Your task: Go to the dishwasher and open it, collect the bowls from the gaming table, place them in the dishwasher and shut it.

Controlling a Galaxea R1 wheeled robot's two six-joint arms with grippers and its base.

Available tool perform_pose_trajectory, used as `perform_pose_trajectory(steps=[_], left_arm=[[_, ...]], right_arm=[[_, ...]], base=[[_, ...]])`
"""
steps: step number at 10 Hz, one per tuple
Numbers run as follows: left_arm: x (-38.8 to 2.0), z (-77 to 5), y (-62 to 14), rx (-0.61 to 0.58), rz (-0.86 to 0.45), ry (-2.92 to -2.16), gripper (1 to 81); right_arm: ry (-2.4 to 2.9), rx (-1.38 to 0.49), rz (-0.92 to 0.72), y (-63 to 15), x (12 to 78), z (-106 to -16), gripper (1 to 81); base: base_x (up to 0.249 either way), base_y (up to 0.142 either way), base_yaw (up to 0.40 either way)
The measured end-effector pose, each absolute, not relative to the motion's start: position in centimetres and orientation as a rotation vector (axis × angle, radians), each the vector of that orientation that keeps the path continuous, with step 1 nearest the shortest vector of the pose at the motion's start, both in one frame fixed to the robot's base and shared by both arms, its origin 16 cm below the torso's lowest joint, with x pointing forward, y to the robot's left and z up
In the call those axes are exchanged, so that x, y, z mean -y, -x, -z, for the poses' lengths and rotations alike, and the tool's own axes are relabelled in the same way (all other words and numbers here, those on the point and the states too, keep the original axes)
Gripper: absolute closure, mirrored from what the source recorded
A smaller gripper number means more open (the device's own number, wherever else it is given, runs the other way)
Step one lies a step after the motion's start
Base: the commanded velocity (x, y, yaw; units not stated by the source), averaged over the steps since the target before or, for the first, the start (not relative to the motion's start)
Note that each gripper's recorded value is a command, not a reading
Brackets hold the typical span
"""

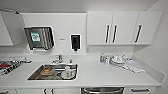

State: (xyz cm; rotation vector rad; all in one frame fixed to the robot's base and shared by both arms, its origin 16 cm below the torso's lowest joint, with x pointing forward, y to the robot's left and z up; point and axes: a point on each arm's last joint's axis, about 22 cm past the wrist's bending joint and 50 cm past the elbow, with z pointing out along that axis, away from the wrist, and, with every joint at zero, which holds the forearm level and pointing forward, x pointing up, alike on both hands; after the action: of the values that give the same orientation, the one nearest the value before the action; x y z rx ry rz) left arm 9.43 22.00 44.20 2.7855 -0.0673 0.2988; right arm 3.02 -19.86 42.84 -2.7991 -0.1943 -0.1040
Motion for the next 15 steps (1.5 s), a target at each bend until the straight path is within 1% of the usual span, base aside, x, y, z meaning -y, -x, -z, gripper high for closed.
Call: perform_pose_trajectory(steps=[9, 11, 12, 14, 15], left_arm=[[-22.0, -44.2, -9.4, 0.068, -0.295, -2.783, 1.0], [-23.4, -44.4, -9.3, 0.068, -0.295, -2.789, 1.0], [-23.6, -44.7, -9.3, 0.069, -0.294, -2.779, 1.0], [-23.0, -45.9, -9.1, 0.073, -0.291, -2.726, 1.0], [-23.4, -46.6, -9.0, 0.073, -0.291, -2.707, 1.0]], right_arm=[[2.794, 0.189, 0.101, -2.8, 19.3, -42.8, 1.0], [2.778, 0.190, 0.099, -2.7, 19.1, -43.1, 1.0], [2.765, 0.190, 0.101, -2.7, 19.1, -43.3, 1.0], [2.720, 0.191, 0.101, -2.6, 18.8, -44.3, 1.0], [2.693, 0.192, 0.101, -2.6, 18.7, -45.0, 1.0]], base=[[0.009, 0.000, 0.000], [0.000, 0.000, 0.000], [0.000, 0.000, 0.000], [0.000, 0.000, 0.000], [0.000, 0.000, 0.000]])
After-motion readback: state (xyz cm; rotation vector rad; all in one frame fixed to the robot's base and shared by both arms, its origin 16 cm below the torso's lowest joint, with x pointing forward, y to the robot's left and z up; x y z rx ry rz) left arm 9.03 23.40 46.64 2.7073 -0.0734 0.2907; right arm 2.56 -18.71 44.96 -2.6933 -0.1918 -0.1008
